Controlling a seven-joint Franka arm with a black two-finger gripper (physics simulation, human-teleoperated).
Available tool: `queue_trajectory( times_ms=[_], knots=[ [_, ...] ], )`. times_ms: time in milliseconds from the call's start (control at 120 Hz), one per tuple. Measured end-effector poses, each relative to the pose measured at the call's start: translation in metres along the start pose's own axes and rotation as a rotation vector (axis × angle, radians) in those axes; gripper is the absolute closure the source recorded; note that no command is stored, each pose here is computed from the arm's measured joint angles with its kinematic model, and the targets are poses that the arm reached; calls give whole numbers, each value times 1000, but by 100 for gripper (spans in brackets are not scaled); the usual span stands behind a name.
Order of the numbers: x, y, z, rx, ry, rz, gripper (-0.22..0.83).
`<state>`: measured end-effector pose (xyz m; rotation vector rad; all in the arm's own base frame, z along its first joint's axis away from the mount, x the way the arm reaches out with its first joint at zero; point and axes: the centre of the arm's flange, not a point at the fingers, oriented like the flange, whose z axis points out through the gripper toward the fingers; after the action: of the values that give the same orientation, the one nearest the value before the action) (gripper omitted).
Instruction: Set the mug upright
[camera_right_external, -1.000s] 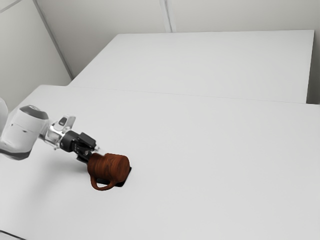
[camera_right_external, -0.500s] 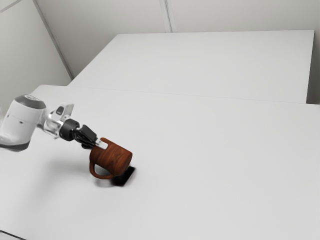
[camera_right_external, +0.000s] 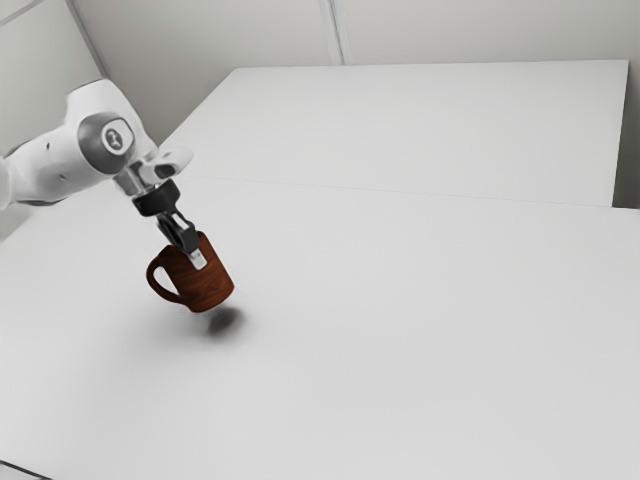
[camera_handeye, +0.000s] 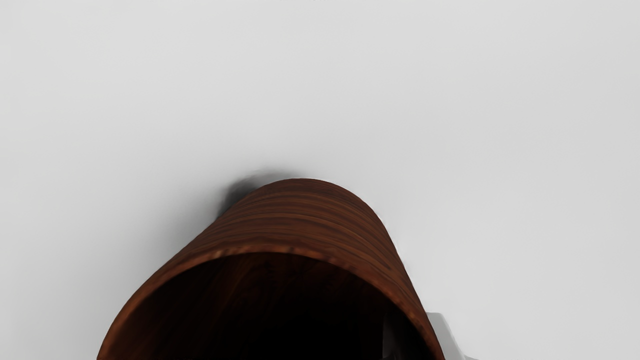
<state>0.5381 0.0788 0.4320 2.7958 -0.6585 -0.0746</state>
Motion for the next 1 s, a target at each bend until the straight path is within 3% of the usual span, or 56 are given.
queue_trajectory(
  times_ms=[250,658,708,883,1000],
  knots=[
    [31,24,18,235,11,14,79],
    [9,-1,60,289,63,-154,76],
    [8,-5,62,286,67,-174,71],
    [10,-3,68,283,78,-205,35],
    [14,10,55,298,102,-204,20]
  ],
)
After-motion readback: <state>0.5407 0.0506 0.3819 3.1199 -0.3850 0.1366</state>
